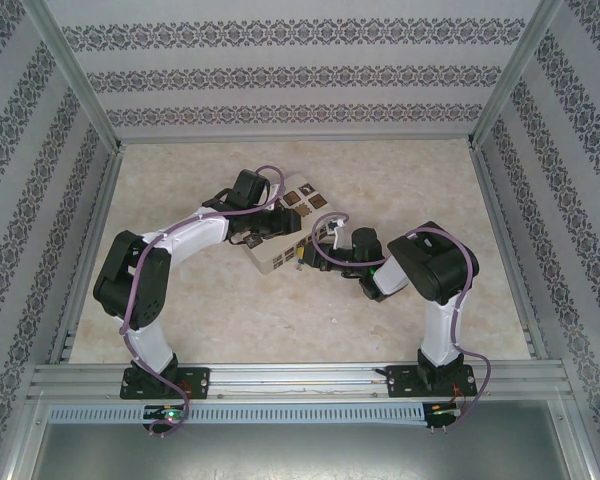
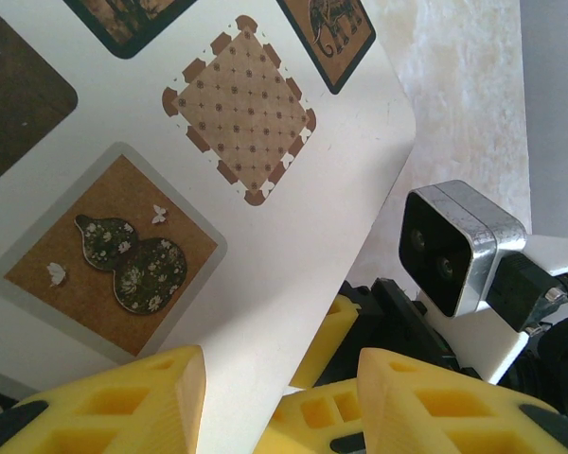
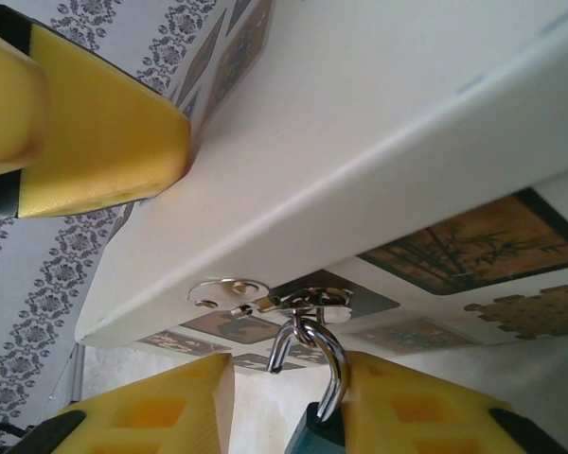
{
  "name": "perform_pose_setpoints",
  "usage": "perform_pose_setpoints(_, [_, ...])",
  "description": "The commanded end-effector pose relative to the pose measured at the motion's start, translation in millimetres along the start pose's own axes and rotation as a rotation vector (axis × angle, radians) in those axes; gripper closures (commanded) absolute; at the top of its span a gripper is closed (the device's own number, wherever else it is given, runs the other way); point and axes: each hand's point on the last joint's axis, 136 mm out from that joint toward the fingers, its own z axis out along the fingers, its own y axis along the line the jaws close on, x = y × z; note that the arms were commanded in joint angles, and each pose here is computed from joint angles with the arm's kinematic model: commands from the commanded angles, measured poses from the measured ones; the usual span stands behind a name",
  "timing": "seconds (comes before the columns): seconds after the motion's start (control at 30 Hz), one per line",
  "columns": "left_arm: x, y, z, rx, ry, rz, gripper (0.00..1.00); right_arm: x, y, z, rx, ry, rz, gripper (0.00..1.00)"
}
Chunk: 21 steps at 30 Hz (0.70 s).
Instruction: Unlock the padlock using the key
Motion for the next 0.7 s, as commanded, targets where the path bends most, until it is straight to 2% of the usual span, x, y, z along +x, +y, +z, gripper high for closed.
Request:
perform_pose_setpoints(0.0, [32.6,18.1,13.5,-0.056,0.101,-0.04,0.54,-2.3,15.1,-3.4,-0.05,-0.001,-0.052,0.71])
perform_pose_setpoints(0.2, [32.5,17.8,13.2,-0.056,0.1,-0.04,0.54,-1.3,13.0,-5.7,-0.036,0.0,-0.052,0.76])
perform_pose_setpoints(0.67, [35.1,19.5,12.4,-0.06,0.1,-0.044,0.54,-8.2,9.6,-9.1,-0.009,-0.031,-0.034,0.96])
